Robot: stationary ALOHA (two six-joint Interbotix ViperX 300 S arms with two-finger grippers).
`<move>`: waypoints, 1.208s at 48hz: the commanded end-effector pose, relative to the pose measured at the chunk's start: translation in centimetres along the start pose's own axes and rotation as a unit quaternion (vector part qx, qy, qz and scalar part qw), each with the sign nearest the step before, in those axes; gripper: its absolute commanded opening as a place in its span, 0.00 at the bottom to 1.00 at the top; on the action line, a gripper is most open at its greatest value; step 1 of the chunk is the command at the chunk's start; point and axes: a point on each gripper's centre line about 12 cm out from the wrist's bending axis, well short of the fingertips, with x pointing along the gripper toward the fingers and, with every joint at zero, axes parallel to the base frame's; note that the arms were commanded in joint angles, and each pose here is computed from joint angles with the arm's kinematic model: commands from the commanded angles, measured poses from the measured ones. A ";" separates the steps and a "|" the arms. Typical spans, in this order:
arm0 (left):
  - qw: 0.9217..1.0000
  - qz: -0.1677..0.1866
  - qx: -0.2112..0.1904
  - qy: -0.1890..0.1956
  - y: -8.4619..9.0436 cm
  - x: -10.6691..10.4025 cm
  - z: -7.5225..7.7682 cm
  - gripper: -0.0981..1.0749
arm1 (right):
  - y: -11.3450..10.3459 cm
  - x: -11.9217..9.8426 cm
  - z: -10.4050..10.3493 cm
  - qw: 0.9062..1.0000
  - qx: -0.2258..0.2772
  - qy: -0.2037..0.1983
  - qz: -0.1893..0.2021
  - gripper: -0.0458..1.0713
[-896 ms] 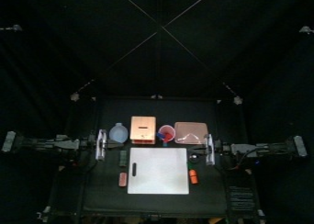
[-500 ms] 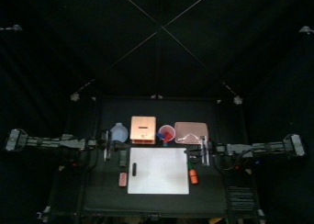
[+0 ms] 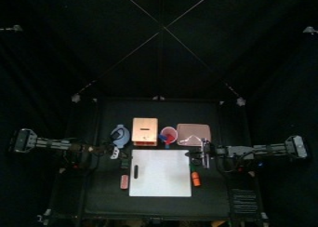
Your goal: Grab salmon sushi
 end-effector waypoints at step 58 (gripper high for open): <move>0.970 0.030 0.181 0.159 -9.0 10.4 -1.4 0.16 | -3.0 -0.1 -4.4 0.994 0.002 0.082 -0.066 0.06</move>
